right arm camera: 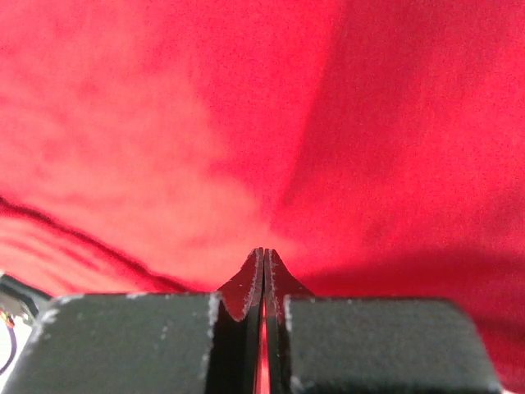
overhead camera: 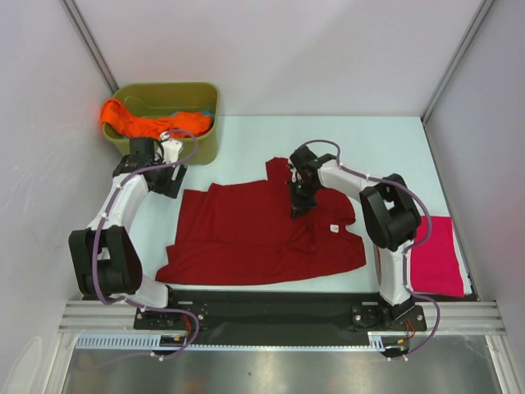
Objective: Fold and stack the t-shirts
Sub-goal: Fold the tshirt
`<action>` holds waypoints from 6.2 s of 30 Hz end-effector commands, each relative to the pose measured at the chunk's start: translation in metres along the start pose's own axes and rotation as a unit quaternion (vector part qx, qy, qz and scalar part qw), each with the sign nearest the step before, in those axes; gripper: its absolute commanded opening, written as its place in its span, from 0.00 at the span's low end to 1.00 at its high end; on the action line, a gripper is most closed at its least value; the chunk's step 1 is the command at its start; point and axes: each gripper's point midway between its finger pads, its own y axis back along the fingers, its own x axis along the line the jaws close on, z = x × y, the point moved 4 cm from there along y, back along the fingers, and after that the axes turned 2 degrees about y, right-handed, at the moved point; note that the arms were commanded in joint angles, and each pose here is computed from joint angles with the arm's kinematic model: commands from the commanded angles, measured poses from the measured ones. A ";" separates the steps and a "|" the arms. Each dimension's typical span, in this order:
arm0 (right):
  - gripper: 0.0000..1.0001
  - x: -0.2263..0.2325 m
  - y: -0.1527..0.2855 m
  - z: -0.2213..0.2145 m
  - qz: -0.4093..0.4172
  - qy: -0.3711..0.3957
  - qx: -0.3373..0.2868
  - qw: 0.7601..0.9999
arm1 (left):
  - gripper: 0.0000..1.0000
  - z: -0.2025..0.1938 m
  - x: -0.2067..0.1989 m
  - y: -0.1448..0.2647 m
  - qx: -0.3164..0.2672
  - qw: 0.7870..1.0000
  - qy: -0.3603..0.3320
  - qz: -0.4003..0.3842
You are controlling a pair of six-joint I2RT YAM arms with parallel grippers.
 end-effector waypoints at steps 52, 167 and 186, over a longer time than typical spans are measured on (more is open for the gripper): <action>0.00 -0.158 0.076 -0.161 -0.204 -0.386 -0.078 0.896 | 0.00 0.013 0.035 -0.122 0.046 0.991 -0.015 0.122; 0.00 -0.123 0.038 -0.179 -0.071 -0.373 -0.131 0.916 | 0.05 0.053 -0.391 -0.038 -0.106 0.904 -0.292 -0.293; 0.00 -0.089 0.122 -0.072 -0.011 -0.275 -0.269 0.923 | 0.53 0.077 -0.393 0.028 -0.098 0.882 -0.215 -0.408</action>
